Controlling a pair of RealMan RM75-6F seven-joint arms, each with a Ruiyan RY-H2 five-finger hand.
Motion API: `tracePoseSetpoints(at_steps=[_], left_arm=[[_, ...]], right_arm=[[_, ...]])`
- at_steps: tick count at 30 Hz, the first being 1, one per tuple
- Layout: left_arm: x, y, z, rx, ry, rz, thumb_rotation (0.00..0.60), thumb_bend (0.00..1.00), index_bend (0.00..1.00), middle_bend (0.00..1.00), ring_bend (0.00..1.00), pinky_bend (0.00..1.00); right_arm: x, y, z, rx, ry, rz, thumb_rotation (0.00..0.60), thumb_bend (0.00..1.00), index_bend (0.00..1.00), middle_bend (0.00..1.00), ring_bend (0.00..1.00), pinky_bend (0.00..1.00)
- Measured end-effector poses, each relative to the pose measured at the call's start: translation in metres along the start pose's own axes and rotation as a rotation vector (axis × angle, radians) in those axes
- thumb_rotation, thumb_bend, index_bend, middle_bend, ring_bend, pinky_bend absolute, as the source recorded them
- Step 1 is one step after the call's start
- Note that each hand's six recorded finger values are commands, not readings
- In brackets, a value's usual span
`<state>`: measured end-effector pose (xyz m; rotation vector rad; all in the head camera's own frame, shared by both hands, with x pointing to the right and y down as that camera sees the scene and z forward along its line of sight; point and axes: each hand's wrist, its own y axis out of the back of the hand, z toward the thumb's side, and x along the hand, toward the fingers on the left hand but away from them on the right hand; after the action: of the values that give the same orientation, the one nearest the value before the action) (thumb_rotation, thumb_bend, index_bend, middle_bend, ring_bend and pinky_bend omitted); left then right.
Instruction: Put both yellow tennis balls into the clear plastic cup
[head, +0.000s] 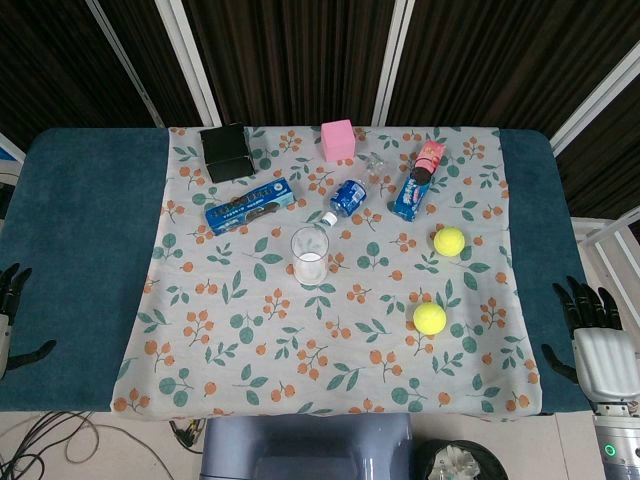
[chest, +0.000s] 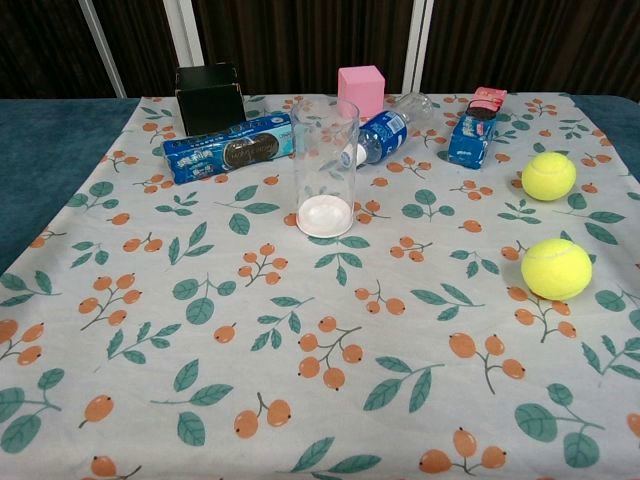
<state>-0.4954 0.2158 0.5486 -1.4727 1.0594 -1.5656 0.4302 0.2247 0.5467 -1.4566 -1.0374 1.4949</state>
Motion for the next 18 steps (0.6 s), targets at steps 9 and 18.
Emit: tracePoseSetpoints(at_steps=[9,18], left_arm=[[0.001,0.0,0.001,0.004,-0.001,0.001,0.6,0.02,0.0,0.0,0.0,0.0],[-0.002,0.001,0.0,0.007,0.009,0.007,0.6,0.02,0.0,0.0,0.0,0.0]], right_arm=[[0.0,-0.003,0.002,-0.005,0.006,0.014,0.6,0.34,0.11,0.04,0.08,0.01],[0.003,-0.01,0.009,-0.107,0.028,0.08,0.6,0.34,0.11,0.04,0.08,0.01]])
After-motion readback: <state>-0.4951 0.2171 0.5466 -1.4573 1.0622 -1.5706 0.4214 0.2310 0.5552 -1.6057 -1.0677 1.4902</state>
